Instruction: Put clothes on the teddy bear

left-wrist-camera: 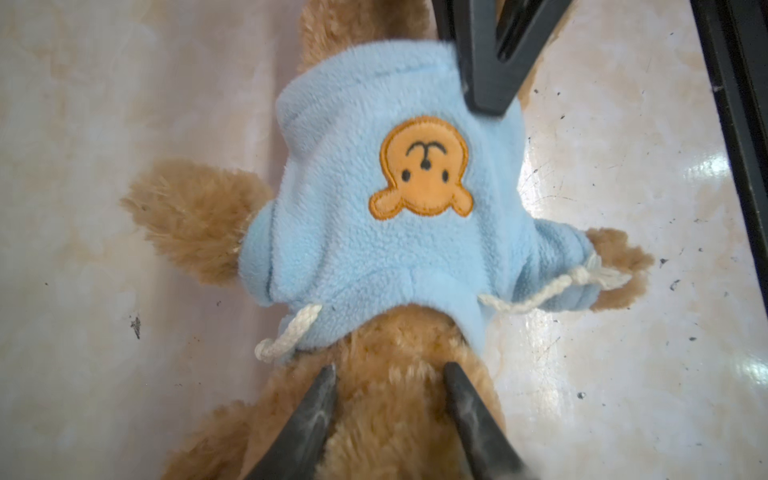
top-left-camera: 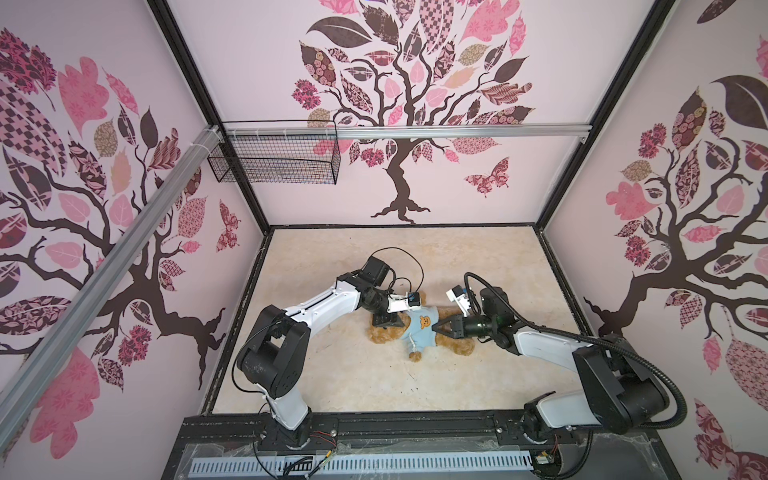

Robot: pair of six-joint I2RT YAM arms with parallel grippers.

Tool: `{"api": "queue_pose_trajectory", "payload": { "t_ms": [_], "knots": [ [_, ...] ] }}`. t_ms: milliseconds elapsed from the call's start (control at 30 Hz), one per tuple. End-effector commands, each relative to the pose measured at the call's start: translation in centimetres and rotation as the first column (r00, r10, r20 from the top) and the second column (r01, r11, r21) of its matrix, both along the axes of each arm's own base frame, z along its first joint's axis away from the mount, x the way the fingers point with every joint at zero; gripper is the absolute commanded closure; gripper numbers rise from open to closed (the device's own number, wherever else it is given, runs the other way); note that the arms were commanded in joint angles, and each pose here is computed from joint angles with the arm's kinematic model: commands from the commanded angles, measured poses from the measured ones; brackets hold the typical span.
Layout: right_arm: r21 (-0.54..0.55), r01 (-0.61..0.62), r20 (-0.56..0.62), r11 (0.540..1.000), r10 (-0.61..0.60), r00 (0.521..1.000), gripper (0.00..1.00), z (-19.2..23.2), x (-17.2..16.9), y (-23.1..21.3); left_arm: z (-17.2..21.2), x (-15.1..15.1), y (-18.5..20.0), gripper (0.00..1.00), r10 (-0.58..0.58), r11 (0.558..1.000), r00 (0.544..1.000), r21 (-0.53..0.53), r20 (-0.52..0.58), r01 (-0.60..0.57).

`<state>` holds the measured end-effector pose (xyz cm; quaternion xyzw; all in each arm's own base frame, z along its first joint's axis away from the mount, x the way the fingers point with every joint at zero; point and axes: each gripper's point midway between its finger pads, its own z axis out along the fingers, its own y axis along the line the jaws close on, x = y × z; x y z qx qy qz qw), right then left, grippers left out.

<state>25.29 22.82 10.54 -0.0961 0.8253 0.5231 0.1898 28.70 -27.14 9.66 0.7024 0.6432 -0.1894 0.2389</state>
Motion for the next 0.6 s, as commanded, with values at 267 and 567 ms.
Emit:
{"api": "queue_pose_trajectory", "payload": {
  "t_ms": [267, 567],
  "knots": [
    [-0.004, 0.209, -0.053, 0.978, -0.209, 0.976, 1.0, -1.2, 0.9, -4.6, -1.8, 0.5, 2.7, 0.64, -0.041, 0.988, 0.999, 0.147, -0.004, 0.041],
    [-0.143, 0.184, 0.068, 0.973, -0.175, 0.982, 0.65, -0.4, 1.1, -4.1, 4.9, 1.5, -3.2, 0.42, 0.02, 0.978, 1.0, -0.208, 0.001, -0.019]
  ]
}}
